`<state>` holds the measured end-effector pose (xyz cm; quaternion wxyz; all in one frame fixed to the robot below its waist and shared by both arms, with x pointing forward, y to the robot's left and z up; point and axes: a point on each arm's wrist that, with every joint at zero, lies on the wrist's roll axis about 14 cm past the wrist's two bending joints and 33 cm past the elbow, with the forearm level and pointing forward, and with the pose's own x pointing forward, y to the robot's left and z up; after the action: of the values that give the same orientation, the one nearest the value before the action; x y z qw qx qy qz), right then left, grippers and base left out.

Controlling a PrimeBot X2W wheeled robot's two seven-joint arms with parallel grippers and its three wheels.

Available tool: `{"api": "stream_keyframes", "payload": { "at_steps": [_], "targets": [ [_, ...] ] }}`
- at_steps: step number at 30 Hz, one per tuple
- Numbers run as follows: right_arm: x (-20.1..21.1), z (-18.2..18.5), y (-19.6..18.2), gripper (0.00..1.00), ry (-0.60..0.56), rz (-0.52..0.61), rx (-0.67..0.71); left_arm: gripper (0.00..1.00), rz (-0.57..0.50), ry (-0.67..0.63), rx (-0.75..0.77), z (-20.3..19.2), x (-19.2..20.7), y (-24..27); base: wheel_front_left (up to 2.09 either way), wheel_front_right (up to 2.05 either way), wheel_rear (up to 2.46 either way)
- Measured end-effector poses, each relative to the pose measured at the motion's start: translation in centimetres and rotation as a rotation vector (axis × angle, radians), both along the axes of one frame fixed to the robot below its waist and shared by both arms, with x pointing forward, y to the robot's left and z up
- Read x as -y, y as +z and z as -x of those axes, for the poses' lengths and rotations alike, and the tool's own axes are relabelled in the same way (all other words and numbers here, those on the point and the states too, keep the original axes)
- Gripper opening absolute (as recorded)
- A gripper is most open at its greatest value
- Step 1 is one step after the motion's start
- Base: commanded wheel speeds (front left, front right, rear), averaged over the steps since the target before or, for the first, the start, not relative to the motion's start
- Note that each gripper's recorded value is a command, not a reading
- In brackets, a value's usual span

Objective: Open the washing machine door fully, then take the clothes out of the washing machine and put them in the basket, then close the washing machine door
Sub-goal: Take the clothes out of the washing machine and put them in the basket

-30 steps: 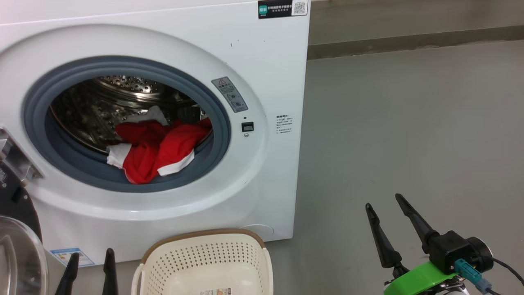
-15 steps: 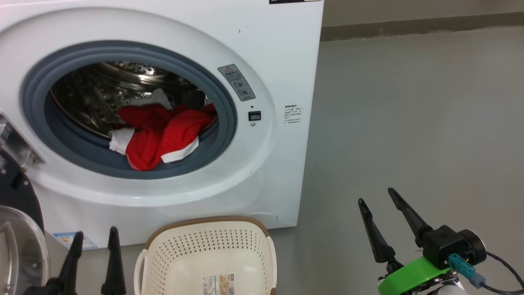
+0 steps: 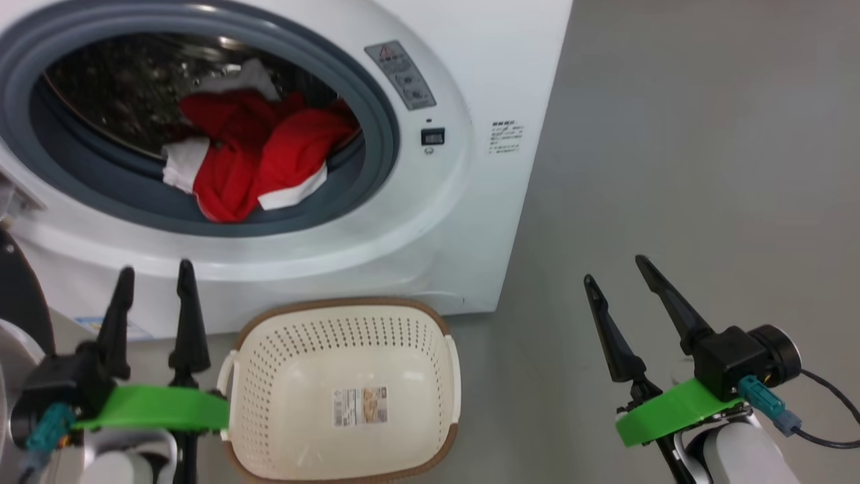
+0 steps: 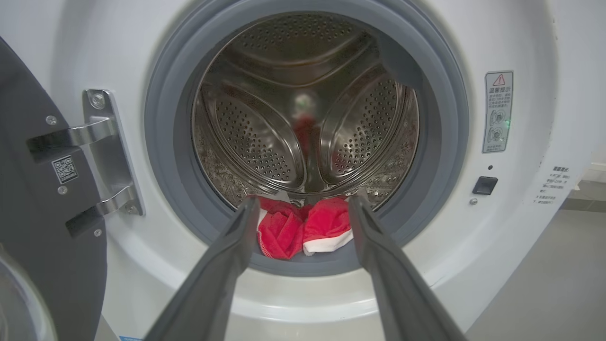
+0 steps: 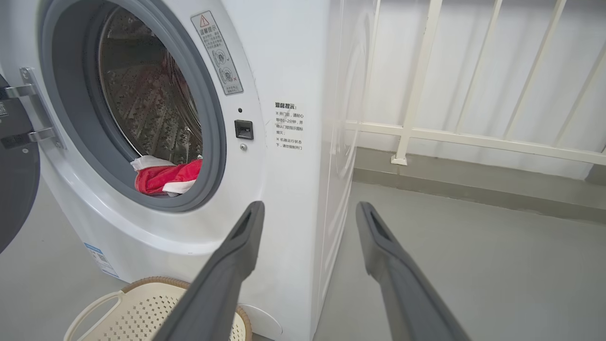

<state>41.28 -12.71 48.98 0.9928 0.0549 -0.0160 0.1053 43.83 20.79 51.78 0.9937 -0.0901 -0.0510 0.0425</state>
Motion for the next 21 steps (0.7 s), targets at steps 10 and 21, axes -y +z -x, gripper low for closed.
{"api": "stream_keyframes", "payload": {
  "at_steps": [10, 21],
  "targets": [
    [-0.7, -2.9, -2.1, 1.0, 0.021, 0.001, -0.036, 1.0, -0.009, -0.016, -0.053, -5.5, 0.0, -2.6, 0.0, 0.0, 0.0],
    [-0.3, -4.9, -5.0, 1.0, 0.009, -0.007, -0.092, 1.0, -0.002, -0.026, -0.044, -11.9, 0.0, -3.2, 0.0, 0.0, 0.0]
  ]
}}
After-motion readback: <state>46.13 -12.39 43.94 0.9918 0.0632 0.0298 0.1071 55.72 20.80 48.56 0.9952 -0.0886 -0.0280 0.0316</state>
